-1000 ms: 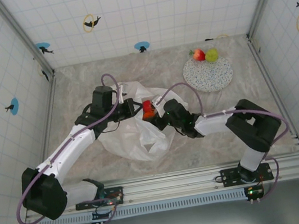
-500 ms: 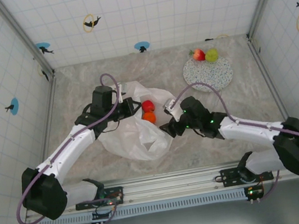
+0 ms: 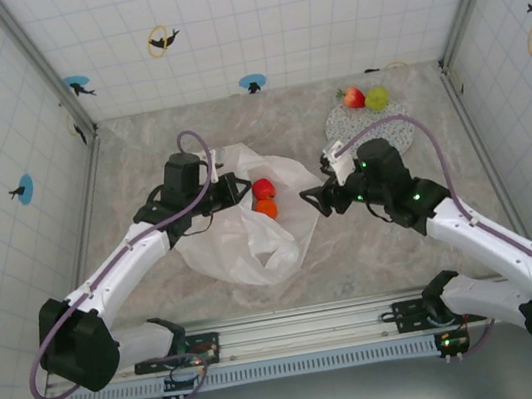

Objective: Place the fruits into the plastic bag

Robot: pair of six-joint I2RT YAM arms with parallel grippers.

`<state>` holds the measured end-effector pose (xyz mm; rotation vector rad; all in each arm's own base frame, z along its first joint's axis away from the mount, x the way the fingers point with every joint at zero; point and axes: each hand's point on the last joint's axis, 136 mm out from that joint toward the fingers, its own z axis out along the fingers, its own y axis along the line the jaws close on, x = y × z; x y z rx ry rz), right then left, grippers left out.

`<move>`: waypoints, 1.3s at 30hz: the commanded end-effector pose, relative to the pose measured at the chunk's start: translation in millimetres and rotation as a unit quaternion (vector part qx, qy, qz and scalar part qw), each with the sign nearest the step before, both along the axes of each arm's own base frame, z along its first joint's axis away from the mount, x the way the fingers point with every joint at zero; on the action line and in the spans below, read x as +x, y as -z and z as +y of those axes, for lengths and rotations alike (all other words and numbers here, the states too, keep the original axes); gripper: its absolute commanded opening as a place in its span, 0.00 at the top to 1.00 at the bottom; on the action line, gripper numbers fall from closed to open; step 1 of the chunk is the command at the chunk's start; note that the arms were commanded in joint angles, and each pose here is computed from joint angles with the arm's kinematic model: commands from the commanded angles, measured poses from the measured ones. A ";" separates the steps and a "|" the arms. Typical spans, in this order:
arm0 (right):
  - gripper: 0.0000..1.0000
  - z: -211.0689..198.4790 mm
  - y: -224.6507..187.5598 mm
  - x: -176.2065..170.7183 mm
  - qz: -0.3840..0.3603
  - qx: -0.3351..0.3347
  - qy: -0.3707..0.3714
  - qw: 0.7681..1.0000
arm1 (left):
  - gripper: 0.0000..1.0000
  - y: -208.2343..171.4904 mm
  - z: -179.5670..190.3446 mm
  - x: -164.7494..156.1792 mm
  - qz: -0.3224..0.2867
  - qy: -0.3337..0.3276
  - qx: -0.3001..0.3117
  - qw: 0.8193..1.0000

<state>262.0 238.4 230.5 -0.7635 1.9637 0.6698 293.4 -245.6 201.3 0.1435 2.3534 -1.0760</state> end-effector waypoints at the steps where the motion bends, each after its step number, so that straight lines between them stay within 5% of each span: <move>1: 0.13 -16.4 -26.0 20.9 0.000 0.040 0.066 0.997 | 1.00 -3.4 3.2 -0.1 -0.005 -0.009 -0.009 1.000; 9: 0.09 -62.0 -28.2 65.8 0.010 0.054 0.218 0.974 | 1.00 0.0 5.7 -2.5 0.005 -0.013 -0.003 1.000; 28: 0.08 -87.2 5.4 105.8 0.025 0.006 0.280 0.960 | 1.00 -4.6 6.1 -1.9 -0.008 -0.012 -0.004 1.000; 39: 0.08 -107.8 37.3 162.6 0.070 -0.007 0.309 0.948 | 1.00 0.4 12.5 2.2 -0.019 -0.026 0.013 0.999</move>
